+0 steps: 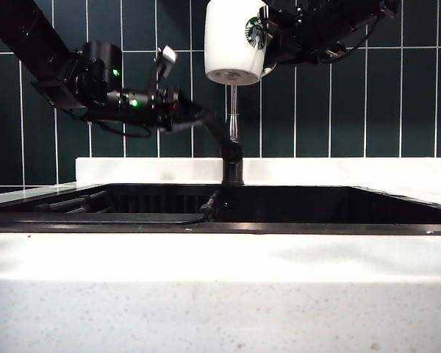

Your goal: Pick up the mug next to the sink, go to the faucet to get some water, pour the water into the sink, and finally put the mug back to its place.

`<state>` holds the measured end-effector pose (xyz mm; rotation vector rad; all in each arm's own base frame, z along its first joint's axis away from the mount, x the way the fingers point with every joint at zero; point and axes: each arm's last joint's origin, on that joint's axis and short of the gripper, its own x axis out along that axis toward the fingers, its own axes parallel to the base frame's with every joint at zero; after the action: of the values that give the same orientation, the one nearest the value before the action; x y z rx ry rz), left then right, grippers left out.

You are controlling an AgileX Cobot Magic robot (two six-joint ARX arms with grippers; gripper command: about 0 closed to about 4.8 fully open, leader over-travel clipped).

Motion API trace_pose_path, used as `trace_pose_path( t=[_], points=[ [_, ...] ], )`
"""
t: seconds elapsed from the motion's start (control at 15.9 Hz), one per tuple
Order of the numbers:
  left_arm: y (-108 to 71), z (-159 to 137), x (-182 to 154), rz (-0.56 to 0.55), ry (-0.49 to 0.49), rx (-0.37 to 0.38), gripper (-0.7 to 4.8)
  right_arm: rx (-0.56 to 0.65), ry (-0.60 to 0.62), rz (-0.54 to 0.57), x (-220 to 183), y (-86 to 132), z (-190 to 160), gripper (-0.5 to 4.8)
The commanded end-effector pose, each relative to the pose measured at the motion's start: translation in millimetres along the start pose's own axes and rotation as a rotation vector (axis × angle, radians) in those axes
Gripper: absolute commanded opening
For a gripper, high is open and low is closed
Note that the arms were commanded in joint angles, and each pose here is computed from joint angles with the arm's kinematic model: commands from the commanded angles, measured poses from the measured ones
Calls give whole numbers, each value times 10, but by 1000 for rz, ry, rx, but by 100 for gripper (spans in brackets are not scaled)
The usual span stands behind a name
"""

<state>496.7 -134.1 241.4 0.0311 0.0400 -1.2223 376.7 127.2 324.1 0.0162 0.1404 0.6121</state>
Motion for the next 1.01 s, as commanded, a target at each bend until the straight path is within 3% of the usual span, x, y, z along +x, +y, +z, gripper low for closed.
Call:
trace_pose_path(
  t=[0.06,0.57,1.01],
  points=[
    [-16,-4,-6,-1,34,21,183,-46,-82,8,-39,36,148,-1],
    [9,67,-6,67,-4,97,183,-105,-83,6,-38,36,148,-1],
    [19,82,-7,98,-12,112,183,-105,-85,9,11,31,107,-1]
  ],
)
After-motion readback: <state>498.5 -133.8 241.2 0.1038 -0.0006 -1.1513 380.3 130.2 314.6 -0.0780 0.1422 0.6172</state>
